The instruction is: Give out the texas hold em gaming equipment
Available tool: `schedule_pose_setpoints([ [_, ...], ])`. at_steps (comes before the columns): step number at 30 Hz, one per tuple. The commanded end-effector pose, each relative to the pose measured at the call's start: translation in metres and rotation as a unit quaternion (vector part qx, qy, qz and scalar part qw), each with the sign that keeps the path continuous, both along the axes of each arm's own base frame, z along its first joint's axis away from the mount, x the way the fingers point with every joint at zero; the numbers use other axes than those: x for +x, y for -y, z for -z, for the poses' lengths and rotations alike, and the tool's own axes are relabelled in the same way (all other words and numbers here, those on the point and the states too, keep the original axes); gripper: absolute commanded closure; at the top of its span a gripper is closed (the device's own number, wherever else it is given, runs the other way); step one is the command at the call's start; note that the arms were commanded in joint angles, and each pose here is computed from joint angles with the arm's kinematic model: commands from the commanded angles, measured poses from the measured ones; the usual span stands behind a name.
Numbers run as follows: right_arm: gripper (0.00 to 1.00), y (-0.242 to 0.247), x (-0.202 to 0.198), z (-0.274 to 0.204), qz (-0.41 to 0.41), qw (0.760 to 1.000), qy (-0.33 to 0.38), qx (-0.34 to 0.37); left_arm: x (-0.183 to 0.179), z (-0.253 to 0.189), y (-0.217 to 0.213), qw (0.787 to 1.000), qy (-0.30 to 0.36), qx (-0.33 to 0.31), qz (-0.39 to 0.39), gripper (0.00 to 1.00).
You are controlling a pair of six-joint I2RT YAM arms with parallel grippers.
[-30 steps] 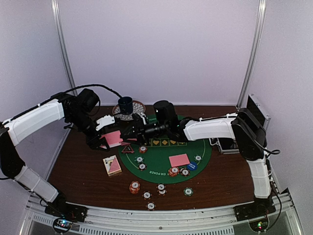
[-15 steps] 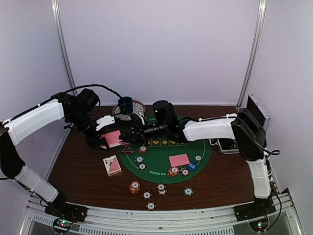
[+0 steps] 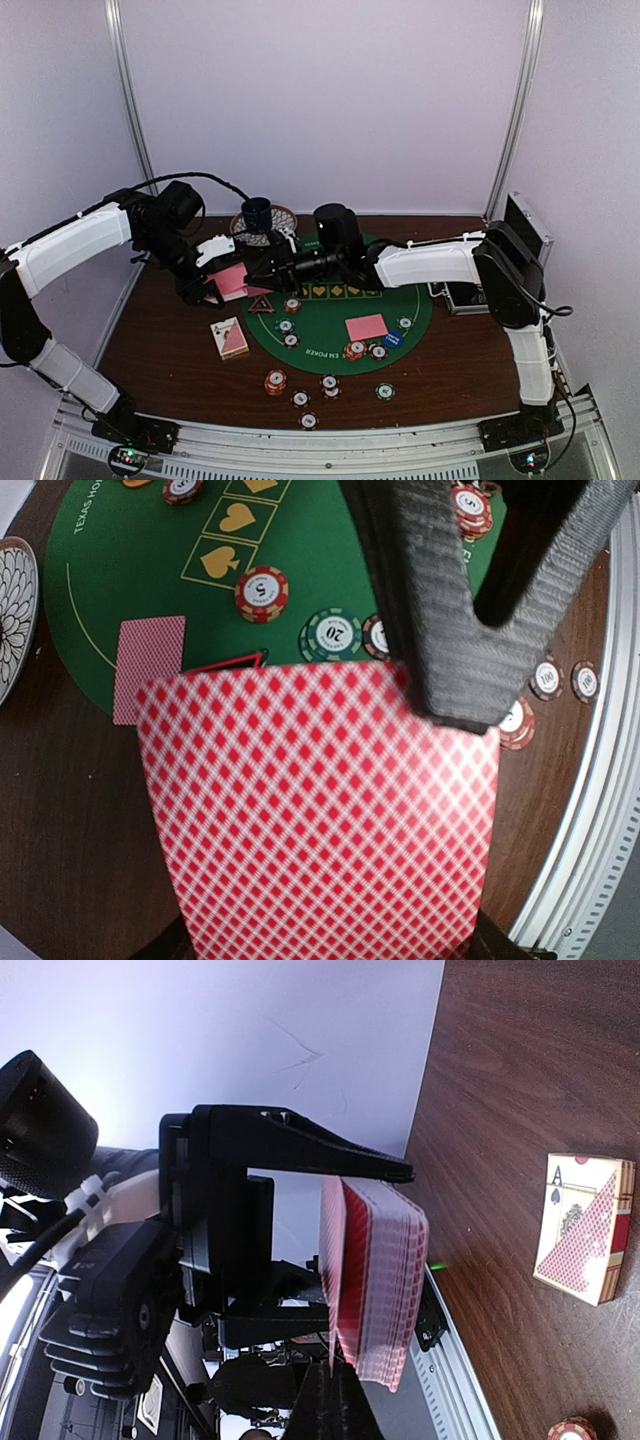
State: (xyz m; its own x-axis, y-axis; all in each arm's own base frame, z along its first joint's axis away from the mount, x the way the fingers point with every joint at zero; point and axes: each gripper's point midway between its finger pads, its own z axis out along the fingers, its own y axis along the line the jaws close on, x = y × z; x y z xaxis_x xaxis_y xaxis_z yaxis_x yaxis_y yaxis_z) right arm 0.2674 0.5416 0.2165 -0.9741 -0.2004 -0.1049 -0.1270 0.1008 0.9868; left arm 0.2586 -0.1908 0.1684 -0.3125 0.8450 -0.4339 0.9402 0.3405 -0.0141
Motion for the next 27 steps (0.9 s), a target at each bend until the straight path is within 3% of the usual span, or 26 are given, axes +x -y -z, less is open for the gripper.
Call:
schedule_pose_setpoints([
  [1, 1.0, 0.019, 0.019, -0.038, 0.016, 0.999, 0.026, 0.036, -0.001, -0.006, -0.004, 1.0, 0.018, 0.001, 0.0, 1.0],
  [14, 1.0, 0.059, 0.083, -0.002, 0.073, 0.997, 0.019, -0.005, -0.002, -0.004, -0.011, 1.0, 0.021, 0.015, -0.005, 1.0],
  [27, 1.0, 0.042, 0.138, 0.09, 0.096, 0.988, 0.037, -0.115, -0.005, -0.009, -0.011, 1.0, 0.021, 0.009, -0.003, 1.0],
])
